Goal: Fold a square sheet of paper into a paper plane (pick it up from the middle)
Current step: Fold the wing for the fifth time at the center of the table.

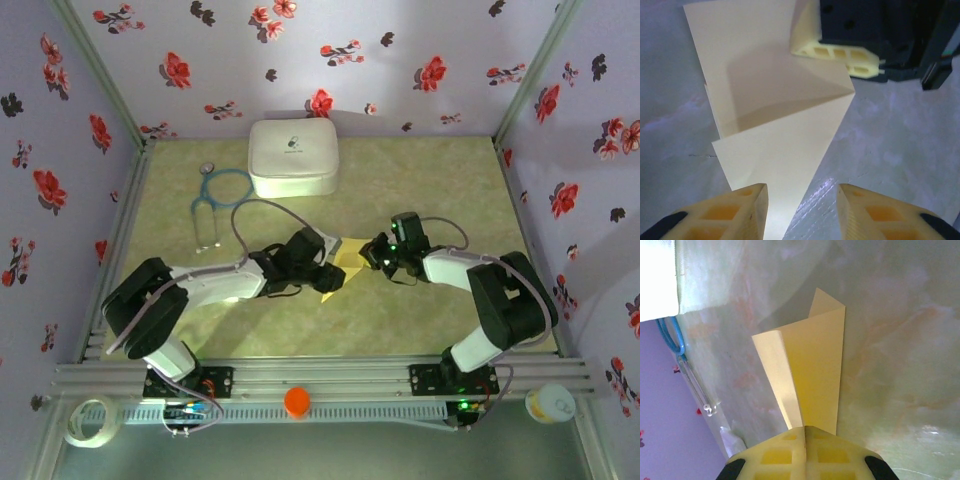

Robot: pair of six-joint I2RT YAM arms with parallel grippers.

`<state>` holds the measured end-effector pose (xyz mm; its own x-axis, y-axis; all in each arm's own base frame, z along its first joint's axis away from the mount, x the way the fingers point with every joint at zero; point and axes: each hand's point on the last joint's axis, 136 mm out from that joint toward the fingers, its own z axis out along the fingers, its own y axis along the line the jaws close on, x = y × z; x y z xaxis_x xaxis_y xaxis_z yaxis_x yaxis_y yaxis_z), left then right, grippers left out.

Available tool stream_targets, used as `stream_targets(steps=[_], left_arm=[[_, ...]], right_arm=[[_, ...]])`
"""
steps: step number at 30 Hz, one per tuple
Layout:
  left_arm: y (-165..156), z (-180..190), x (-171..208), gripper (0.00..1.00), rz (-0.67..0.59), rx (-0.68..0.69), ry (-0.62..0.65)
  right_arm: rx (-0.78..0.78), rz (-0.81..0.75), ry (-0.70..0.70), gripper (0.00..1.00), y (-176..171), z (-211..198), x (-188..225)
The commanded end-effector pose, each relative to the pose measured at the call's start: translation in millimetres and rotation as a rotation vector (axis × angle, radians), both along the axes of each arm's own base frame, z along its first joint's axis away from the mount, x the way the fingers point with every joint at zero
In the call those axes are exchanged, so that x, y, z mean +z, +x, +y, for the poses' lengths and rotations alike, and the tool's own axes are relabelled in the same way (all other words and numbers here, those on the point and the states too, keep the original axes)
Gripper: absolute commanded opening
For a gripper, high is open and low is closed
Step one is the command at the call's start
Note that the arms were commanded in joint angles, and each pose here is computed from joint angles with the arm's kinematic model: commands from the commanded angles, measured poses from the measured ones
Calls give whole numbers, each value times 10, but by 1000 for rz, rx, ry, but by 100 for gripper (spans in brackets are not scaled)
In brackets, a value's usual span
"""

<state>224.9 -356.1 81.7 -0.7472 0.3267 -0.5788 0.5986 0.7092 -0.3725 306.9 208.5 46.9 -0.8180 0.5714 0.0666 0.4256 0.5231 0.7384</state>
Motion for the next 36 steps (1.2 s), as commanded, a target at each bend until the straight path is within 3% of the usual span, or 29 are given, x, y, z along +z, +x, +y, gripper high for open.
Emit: stream_targets(steps=[1, 11, 21, 36], left_arm=[[3, -26, -131, 41, -58, -38, 111], [-89, -193, -264, 47, -109, -96, 240], [-34, -99, -393, 48, -261, -52, 482], [-15, -76, -412, 42, -286, -22, 490]], right_arm=[[-28, 24, -53, 3, -9, -75, -17], [-23, 0, -9, 4, 5, -24, 56], [-20, -10, 1, 4, 19, -6, 103], [-20, -16, 8, 4, 18, -4, 133]])
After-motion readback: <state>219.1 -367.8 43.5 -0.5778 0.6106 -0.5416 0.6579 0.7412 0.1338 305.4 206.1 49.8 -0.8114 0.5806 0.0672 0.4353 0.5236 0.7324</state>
